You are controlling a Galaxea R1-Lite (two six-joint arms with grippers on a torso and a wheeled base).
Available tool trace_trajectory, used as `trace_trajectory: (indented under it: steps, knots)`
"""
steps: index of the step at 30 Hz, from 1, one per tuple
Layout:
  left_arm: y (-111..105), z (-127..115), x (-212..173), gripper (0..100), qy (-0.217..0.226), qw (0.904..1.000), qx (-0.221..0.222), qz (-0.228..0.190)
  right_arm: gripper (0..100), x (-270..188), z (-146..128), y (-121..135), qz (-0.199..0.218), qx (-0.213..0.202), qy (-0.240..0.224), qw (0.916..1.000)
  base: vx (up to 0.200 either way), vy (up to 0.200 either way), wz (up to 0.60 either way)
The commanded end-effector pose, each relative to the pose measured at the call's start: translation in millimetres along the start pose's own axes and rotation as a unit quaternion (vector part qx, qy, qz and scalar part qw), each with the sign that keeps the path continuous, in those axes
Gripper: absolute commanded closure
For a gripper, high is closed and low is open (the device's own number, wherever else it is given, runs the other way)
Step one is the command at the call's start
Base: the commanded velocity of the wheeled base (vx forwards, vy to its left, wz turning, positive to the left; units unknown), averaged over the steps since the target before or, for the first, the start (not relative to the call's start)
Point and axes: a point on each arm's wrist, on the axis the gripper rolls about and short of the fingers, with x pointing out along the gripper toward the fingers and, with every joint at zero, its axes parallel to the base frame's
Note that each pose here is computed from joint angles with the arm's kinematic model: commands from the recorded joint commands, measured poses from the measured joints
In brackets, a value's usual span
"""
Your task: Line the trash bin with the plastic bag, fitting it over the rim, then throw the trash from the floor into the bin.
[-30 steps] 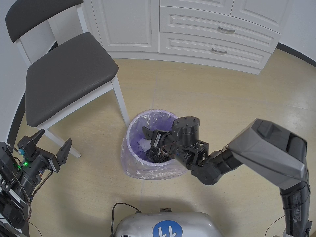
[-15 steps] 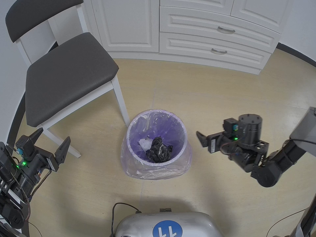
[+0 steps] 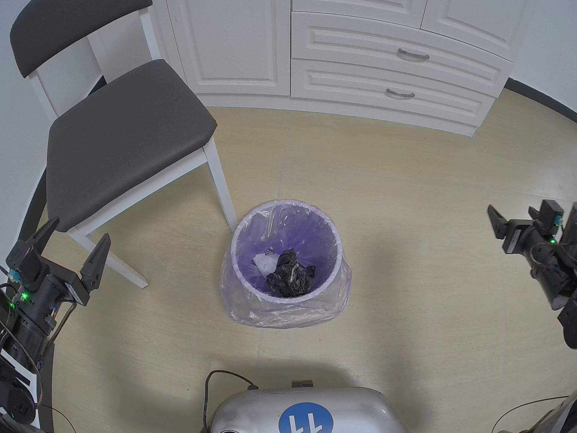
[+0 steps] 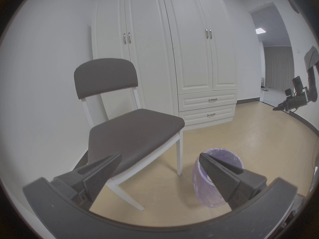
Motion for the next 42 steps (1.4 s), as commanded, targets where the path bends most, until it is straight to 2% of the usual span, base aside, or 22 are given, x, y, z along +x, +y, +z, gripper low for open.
trace_trajectory:
  steps: [1,3,6,9,14,17,18,19,24,28,32,36,39,42]
  knots:
    - [4,18,-10,0,-0.050,0.9986,0.015,0.012,0,-47,27,-30,-0.041,0.032,-0.076,0.9957,0.000,0.000,0.00]
    - [4,21,-11,0,-0.057,0.9981,0.015,0.014,0,-53,31,-31,-0.042,0.035,-0.088,0.9946,0.000,0.000,0.00]
    - [7,36,-15,0,-0.096,0.9950,0.015,0.022,0,-75,41,-36,-0.042,0.045,-0.126,0.9901,0.000,0.000,0.00]
    - [9,44,-19,0,-0.110,0.9935,0.015,0.026,0,-87,44,-39,-0.043,0.049,-0.143,0.9876,0.000,0.000,0.00]
    - [15,71,-36,0,-0.131,0.9908,0.014,0.031,0,-113,53,-45,-0.045,0.057,-0.180,0.9810,0.000,0.000,0.00]
    - [15,71,-36,0,-0.131,0.9908,0.014,0.031,0,-113,53,-45,-0.045,0.057,-0.180,0.9810,0.000,0.000,0.00]
    - [18,88,-60,0,-0.117,0.9928,0.012,0.024,0,-136,53,-50,-0.045,0.056,-0.174,0.9822,0.000,0.000,0.00]
    - [18,92,-70,0,-0.107,0.9940,0.012,0.021,0,-146,50,-52,-0.042,0.054,-0.168,0.9833,0.000,0.000,0.00]
    - [20,101,-100,0,-0.065,0.9977,0.012,0.010,0,-181,37,-59,-0.035,0.056,-0.149,0.9866,0.000,0.000,0.00]
    - [22,112,-122,0,-0.081,0.9965,0.011,0.016,0,-205,27,-64,-0.033,0.062,-0.150,0.9861,0.000,0.000,0.00]
    - [23,113,-138,0,-0.093,0.9952,0.015,0.026,0,-217,16,-66,-0.034,0.066,-0.152,0.9856,0.000,0.000,0.00]
    - [23,113,-148,0,-0.084,0.9958,0.016,0.031,0,-223,10,-67,-0.035,0.072,-0.162,0.9836,0.000,0.000,0.00]
    - [22,111,-151,0,-0.072,0.9963,0.017,0.044,0,-237,-1,-70,-0.046,0.077,-0.192,0.9774,0.000,0.000,0.00]
    - [23,111,-160,0,-0.084,0.9940,0.017,0.067,0,-249,-13,-71,-0.051,0.081,-0.223,0.9701,0.000,0.000,0.00]
